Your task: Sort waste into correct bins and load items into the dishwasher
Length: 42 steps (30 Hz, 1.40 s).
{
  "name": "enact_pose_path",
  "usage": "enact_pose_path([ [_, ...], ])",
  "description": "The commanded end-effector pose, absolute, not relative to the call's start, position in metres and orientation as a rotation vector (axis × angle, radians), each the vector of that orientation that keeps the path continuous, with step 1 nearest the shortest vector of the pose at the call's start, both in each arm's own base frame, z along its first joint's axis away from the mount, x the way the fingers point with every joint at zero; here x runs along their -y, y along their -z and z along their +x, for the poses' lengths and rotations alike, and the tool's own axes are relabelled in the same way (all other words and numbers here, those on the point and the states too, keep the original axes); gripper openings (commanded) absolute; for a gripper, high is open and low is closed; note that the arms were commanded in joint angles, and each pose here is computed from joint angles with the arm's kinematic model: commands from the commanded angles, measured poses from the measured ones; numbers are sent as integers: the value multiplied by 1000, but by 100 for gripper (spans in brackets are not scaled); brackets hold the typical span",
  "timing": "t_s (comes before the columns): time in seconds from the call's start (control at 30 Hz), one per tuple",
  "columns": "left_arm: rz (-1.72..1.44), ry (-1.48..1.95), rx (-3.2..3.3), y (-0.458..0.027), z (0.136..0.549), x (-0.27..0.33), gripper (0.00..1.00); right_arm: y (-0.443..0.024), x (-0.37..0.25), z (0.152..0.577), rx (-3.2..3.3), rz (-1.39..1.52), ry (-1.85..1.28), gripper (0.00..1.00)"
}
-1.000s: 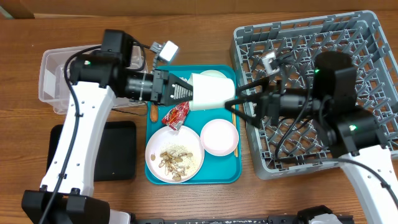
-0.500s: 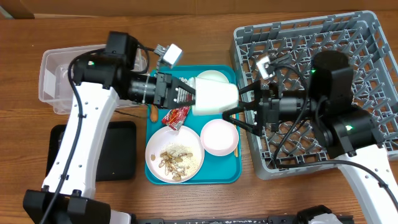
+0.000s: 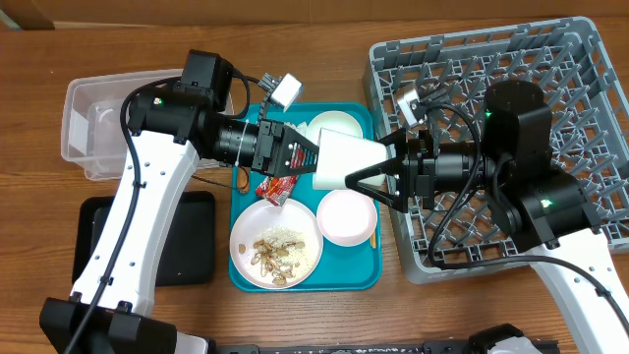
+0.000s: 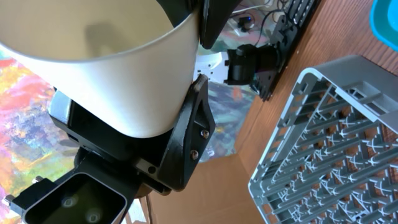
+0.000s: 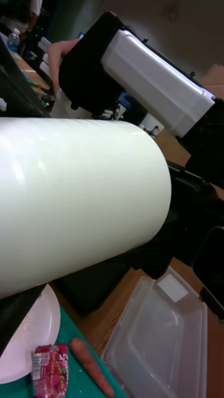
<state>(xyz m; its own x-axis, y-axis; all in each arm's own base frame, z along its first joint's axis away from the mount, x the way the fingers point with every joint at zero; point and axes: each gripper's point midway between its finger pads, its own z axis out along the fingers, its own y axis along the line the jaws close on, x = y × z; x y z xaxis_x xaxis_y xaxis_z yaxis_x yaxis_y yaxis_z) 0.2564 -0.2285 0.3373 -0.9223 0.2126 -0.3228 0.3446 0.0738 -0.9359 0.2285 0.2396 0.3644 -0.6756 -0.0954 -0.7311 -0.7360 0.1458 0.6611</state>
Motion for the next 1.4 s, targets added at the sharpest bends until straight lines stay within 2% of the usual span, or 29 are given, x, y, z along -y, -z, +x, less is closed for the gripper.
enact_pose_path([
  [0.0,631,1953,-2199,-340,255,229,6,-378,-243,215,-1836,-864,-1607,69],
  [0.03,631,1952,-2199,-339,255,229,13,-378,-243,215,-1836,-863,-1607,68],
  [0.07,630,1950,-2201,-339,255,229,27,-378,-243,216,-1836,-862,-1603,67],
  [0.1,630,1946,-2204,-339,255,229,54,-379,-243,216,-1833,-863,-1602,67],
  [0.13,627,1939,-2210,-338,256,229,88,-379,-243,216,-1831,-864,-1601,67],
  [0.17,622,1925,-2219,-336,257,227,100,-379,-242,218,-1830,-859,-1596,66],
  [0.37,392,1805,-2433,-314,272,209,100,-374,-216,247,-1890,-689,-1456,65],
  [0.53,269,1789,-2474,-310,277,190,100,-351,-160,284,-2044,-354,-1210,66],
  [0.7,286,1738,-2498,-303,274,182,100,-315,-94,303,-2203,4,-950,66],
  [0.83,265,1646,-2591,-290,271,177,100,-284,-46,304,-2315,252,-728,65],
  [1.0,283,1619,-2606,-287,269,175,100,-253,-9,285,-2444,455,-524,65],
  [1.13,290,1616,-2602,-287,270,175,100,-239,1,272,-2517,524,-436,65],
  [1.37,294,1613,-2601,-287,270,175,100,-227,5,283,-2543,561,-432,65],
])
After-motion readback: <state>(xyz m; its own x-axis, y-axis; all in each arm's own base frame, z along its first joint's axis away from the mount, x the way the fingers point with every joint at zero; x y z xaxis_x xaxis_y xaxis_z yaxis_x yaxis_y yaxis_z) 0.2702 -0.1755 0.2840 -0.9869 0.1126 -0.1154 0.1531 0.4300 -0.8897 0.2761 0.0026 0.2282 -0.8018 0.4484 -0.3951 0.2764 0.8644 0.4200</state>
